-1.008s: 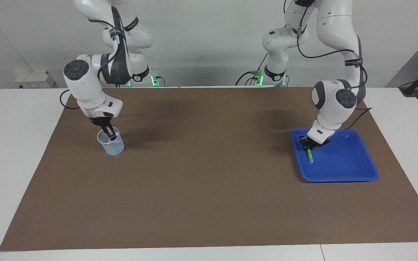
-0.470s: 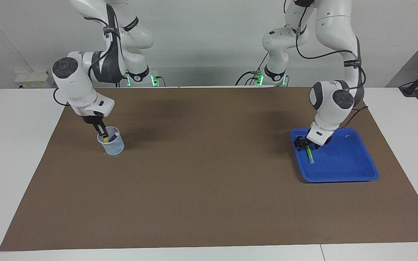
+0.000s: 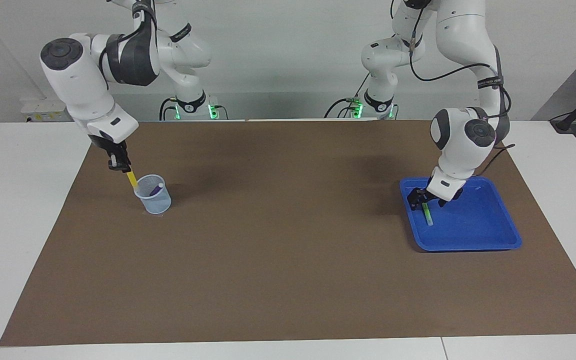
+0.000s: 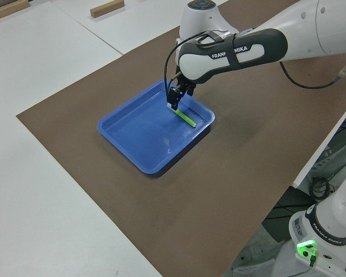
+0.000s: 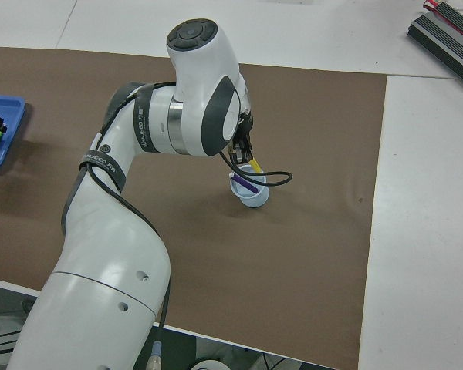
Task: Right arm passes pens to left for tray arrangement
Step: 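Pull the yellow pen from the cup with the right gripper, then bring the yellow pen toward the left gripper while the left gripper approaches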
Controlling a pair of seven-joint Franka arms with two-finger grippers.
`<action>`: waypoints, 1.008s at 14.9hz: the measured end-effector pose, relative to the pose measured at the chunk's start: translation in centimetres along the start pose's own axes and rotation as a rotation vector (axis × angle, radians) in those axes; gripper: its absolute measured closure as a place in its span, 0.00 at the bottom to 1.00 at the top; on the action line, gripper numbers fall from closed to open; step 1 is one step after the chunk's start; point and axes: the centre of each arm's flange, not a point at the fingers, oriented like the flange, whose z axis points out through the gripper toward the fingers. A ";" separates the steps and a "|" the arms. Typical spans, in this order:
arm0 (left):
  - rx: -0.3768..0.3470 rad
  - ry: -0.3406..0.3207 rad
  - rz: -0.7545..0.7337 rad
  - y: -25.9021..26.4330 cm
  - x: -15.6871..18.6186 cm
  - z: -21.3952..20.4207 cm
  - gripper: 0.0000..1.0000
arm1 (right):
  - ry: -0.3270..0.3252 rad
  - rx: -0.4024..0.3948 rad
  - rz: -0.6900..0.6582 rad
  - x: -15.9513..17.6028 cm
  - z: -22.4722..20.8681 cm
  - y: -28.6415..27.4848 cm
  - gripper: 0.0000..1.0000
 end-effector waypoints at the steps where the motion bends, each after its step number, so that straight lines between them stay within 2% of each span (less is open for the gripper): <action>1: -0.019 -0.001 -0.016 0.2 0.1 -0.4 0.00 | -0.002 -0.007 0.058 0.2 -1.7 0.0 0.81; 3: -0.041 -0.014 -0.032 0.8 0.2 -1.8 0.00 | 0.027 -0.030 0.216 1.2 -4.6 -0.1 0.81; 5: -0.069 -0.042 -0.069 1.9 0.3 -4.2 0.00 | 0.098 -0.030 0.359 2.7 -6.2 -0.3 0.81; 7: -0.108 -0.065 -0.125 3.0 0.6 -7.3 0.00 | 0.183 0.002 0.511 4.4 -6.6 -0.5 0.81; 12: -0.212 -0.122 -0.405 7.4 0.2 -12.2 0.00 | 0.405 0.197 0.950 10.1 -6.7 -0.4 0.81; 15: -0.278 -0.177 -0.647 10.7 -0.7 -13.7 0.00 | 0.488 0.353 1.163 14.6 -6.7 -1.0 0.81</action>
